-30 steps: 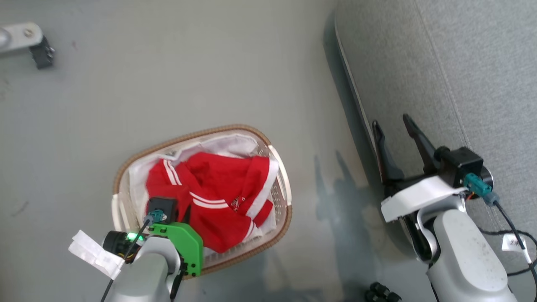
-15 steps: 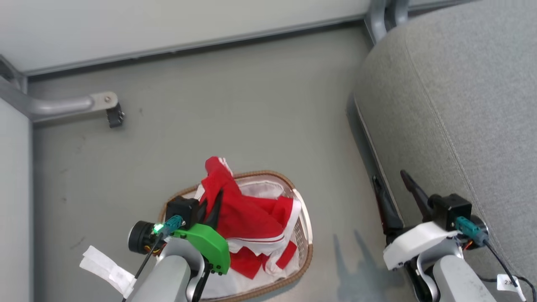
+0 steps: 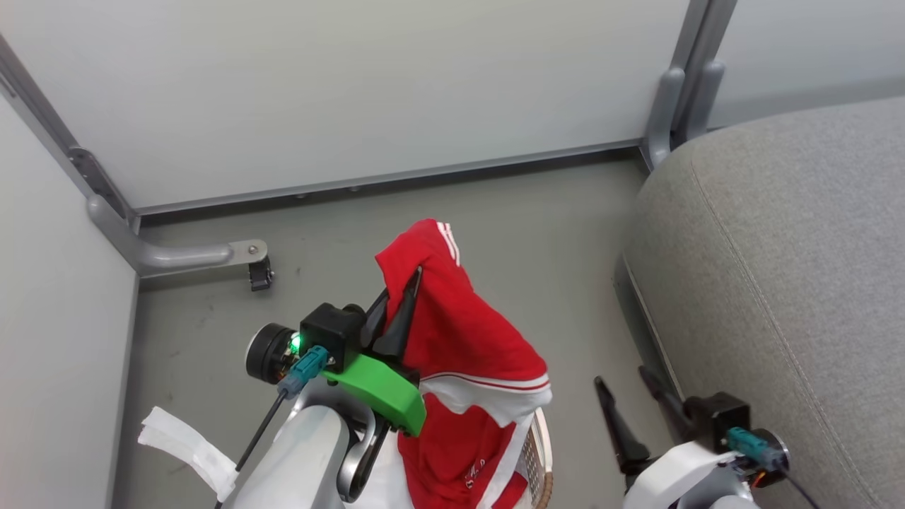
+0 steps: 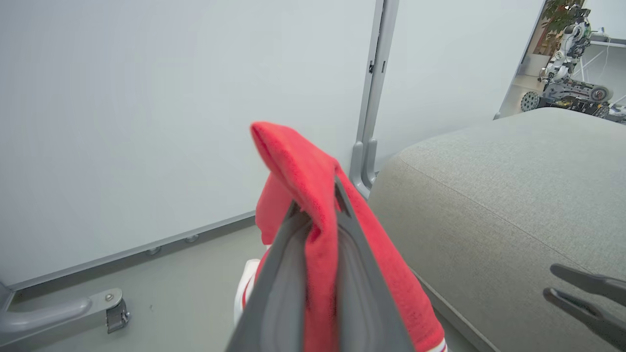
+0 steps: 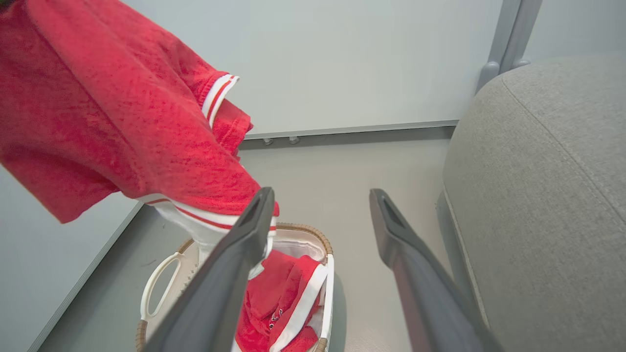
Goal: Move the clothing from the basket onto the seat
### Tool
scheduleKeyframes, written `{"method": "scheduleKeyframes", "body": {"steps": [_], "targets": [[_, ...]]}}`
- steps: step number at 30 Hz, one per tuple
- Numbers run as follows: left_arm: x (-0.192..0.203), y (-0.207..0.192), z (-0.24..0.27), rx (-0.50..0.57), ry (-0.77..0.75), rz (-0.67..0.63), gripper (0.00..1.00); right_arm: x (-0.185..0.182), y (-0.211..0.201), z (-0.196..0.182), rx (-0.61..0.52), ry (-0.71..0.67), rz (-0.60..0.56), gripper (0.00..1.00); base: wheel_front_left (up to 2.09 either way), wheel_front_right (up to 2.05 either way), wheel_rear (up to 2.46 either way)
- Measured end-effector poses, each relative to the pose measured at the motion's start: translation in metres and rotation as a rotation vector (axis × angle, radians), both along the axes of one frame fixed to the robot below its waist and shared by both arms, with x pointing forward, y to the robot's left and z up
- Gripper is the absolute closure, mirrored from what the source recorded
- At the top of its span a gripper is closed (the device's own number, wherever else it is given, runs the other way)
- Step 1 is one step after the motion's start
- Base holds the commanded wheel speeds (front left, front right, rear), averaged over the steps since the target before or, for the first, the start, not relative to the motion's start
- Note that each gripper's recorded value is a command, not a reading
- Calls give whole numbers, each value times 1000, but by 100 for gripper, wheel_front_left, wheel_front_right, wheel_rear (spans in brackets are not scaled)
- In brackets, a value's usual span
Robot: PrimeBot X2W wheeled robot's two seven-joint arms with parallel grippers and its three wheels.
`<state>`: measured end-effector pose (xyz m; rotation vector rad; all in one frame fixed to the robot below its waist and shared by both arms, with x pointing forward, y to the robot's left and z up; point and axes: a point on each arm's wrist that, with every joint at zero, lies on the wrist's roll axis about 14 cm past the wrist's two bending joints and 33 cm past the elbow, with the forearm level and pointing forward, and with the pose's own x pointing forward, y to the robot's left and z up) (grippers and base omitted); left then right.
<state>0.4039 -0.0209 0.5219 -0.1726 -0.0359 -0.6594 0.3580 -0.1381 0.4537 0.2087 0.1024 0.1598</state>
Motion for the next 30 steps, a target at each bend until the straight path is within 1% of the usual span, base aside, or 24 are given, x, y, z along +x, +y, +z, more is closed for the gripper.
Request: {"method": "scheduleKeyframes", "body": {"steps": [5,14,19,23,24,25,28,29,30], "targets": [[-8,0,26,-21,-73,-7,100,-3,38,13,-29,-45,141,0,0,0,0],[-24,-2,39,-55,-100,-26,100,21,104,68,-178,-248,401,0,0,0,0],[-33,-6,39,-62,-95,-49,100,31,130,71,-240,-265,490,0,0,0,0],[-40,-10,42,-83,-88,-71,100,37,143,64,-253,-240,521,0,0,0,0],[-42,-10,41,-92,-80,-75,100,37,145,60,-233,-218,523,74,0,0,0],[-44,-10,40,-90,-77,-76,100,37,150,57,-214,-201,530,100,0,0,0],[-43,-7,38,-94,-67,-59,100,37,153,57,-174,-190,526,100,0,0,0],[-42,-6,38,-93,-65,-53,66,37,152,58,-161,-188,517,100,0,0,0],[-41,-6,37,-93,-63,-50,49,37,149,58,-147,-185,503,100,0,0,0]]}}
